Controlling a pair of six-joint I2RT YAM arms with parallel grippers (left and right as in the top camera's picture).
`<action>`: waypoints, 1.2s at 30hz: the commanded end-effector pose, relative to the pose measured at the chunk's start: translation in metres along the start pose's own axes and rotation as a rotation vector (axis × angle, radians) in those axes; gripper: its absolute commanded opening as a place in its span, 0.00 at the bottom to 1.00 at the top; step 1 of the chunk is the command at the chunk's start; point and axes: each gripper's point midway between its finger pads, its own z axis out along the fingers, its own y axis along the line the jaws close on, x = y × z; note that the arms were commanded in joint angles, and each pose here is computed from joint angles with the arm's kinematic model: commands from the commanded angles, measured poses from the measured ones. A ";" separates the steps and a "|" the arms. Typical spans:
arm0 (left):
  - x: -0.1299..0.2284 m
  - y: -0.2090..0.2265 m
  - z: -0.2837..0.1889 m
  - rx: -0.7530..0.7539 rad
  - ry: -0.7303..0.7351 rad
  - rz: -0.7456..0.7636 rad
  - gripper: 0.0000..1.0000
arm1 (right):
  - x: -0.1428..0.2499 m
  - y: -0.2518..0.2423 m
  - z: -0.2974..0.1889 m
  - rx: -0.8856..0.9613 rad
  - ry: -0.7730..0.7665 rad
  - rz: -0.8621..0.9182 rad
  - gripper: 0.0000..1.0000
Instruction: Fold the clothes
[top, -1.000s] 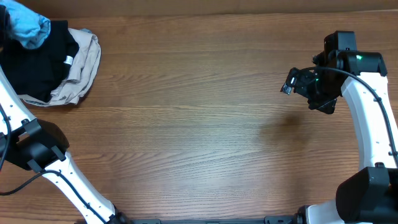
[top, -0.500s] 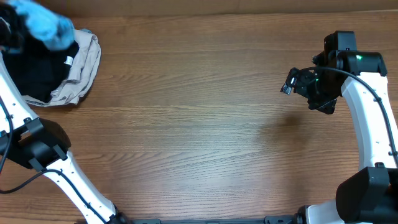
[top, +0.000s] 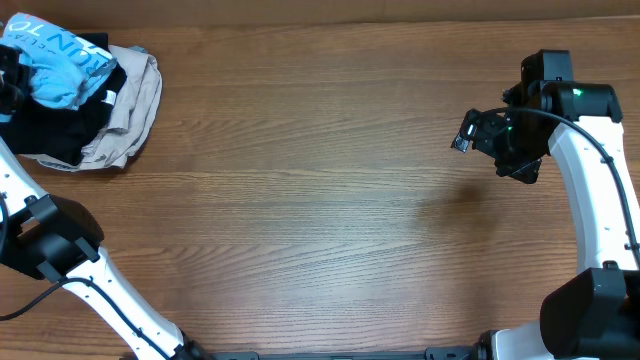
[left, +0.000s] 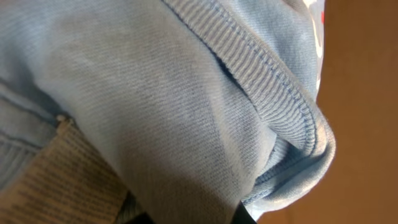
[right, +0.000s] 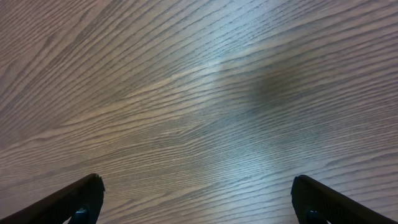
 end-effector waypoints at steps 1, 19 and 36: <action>-0.006 -0.001 -0.023 -0.015 -0.048 0.190 0.04 | -0.003 0.005 -0.010 -0.021 -0.032 -0.013 1.00; -0.023 0.096 -0.054 -0.594 -0.153 0.321 0.97 | -0.007 0.007 -0.010 -0.028 -0.050 -0.014 1.00; 0.029 -0.023 -0.069 -0.266 -0.138 0.809 0.15 | -0.009 0.007 -0.010 -0.030 -0.055 -0.015 1.00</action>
